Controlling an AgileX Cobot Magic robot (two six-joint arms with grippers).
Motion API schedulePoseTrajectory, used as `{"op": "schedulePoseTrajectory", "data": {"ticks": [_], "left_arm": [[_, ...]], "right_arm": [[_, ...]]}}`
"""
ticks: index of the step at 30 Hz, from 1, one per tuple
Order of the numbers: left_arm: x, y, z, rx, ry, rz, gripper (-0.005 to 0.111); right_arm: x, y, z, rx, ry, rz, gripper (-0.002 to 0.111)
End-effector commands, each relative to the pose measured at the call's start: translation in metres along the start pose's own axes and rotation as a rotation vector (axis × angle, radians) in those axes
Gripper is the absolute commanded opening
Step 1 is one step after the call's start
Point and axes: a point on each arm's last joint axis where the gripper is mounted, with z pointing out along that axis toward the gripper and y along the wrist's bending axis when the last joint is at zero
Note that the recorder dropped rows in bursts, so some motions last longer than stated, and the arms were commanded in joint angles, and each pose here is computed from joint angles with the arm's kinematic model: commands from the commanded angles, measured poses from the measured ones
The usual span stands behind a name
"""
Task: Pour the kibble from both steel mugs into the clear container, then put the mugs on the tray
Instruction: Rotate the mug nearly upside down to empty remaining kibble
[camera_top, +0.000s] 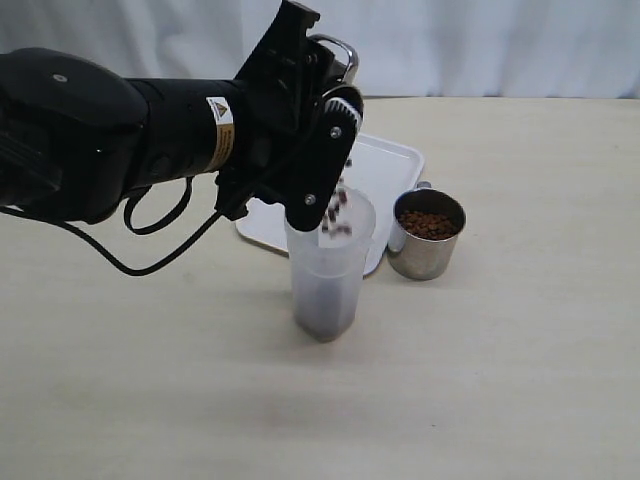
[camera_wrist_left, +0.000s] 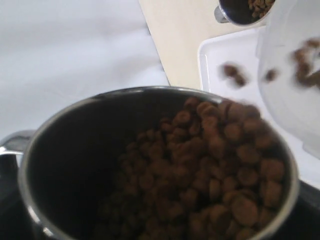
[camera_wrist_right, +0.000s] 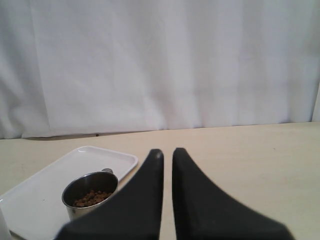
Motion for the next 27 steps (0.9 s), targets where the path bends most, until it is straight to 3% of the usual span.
{"op": "schedulePoseTrajectory", "data": {"ticks": [1, 27], "left_arm": [[0.0005, 0.0056, -0.0022, -0.020, 0.007, 0.007, 0.000], [0.0025, 0.0060, -0.0022, -0.021, 0.031, 0.155, 0.000]], "right_arm": [[0.0001, -0.0003, -0.0001, 0.005, -0.011, 0.001, 0.005], [0.0001, -0.0003, -0.0001, 0.005, -0.011, 0.001, 0.005]]}}
